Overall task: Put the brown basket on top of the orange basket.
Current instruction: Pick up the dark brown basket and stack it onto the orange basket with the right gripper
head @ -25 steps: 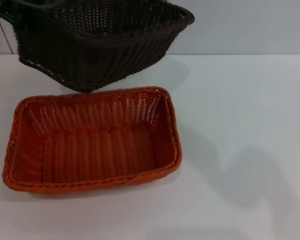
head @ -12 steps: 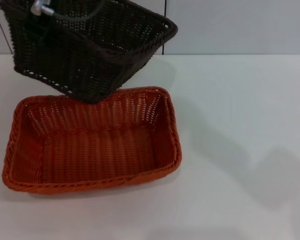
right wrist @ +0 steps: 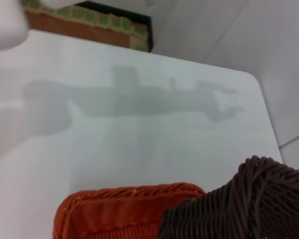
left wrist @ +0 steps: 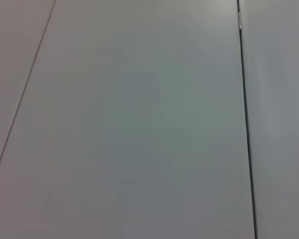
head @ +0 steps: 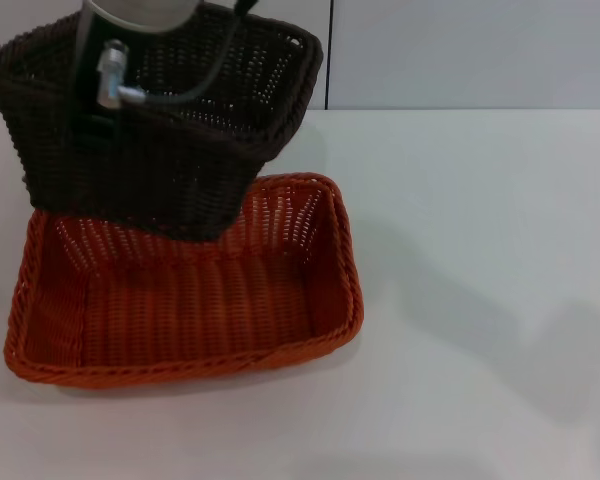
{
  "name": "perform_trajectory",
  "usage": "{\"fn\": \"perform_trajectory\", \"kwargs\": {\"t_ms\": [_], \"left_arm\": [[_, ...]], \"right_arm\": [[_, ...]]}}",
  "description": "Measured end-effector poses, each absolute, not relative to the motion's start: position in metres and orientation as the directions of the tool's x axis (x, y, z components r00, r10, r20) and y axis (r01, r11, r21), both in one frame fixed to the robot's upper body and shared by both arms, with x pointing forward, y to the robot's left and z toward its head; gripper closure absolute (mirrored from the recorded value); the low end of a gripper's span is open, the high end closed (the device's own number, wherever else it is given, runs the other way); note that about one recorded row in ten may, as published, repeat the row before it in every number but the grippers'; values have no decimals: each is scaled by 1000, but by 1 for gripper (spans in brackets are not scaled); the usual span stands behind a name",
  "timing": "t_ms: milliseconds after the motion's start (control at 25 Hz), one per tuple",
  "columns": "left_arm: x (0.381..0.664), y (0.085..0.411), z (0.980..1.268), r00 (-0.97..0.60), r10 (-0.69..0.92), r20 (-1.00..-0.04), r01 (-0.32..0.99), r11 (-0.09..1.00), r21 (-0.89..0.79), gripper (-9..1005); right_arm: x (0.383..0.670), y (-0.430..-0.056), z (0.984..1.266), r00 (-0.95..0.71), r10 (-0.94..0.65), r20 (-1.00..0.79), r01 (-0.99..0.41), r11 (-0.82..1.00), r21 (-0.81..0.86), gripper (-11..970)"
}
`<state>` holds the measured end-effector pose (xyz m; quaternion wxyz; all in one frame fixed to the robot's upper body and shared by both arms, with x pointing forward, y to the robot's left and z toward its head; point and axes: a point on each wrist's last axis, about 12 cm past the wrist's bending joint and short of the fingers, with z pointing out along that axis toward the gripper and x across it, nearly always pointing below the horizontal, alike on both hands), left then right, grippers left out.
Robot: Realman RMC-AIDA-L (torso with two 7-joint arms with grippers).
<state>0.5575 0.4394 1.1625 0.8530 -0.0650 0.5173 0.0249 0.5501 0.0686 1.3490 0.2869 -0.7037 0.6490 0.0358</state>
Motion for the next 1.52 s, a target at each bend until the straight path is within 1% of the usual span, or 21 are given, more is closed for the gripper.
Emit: {"fn": "perform_trajectory", "kwargs": {"t_ms": [200, 280, 440, 640, 800, 960, 1080, 1240, 1280, 1320, 1520], "left_arm": [[558, 443, 1159, 442, -31, -897, -128, 987, -97, 546], [559, 444, 1159, 438, -36, -898, -136, 985, -105, 546], [559, 445, 1156, 441, -72, -895, -162, 974, -158, 546], [559, 443, 1151, 459, -117, -881, -173, 960, -218, 546], [560, 440, 1146, 465, -154, -872, -174, 950, -261, 546], [559, 440, 1143, 466, -175, -867, -172, 944, -283, 546], [557, 441, 1142, 467, -193, -863, -168, 939, -301, 546], [552, 444, 1140, 468, -209, -859, -164, 934, -317, 546], [552, 444, 1140, 467, -212, -858, -164, 933, -320, 546], [552, 444, 1139, 466, -215, -858, -163, 933, -322, 546], [552, 442, 1140, 478, -217, -851, -149, 935, -322, 546]], "right_arm": [[538, 54, 1354, 294, -874, -388, -893, -106, -438, 771], [530, 45, 1358, 389, -850, -356, -848, -179, -500, 771], [525, 26, 1362, 534, -795, -289, -757, -297, -583, 771], [532, 2, 1355, 673, -714, -196, -655, -451, -606, 770], [533, -17, 1358, 767, -598, -230, -601, -547, -582, 770], [530, -33, 1362, 838, -488, -245, -528, -610, -590, 770], [525, -41, 1361, 871, -439, -220, -475, -640, -604, 770], [516, -49, 1356, 907, -383, -178, -411, -702, -581, 771], [517, -55, 1352, 923, -353, -156, -375, -728, -574, 771], [517, -55, 1352, 923, -353, -156, -375, -728, -574, 771], [525, -78, 1340, 959, -270, -92, -273, -775, -570, 772]]}}
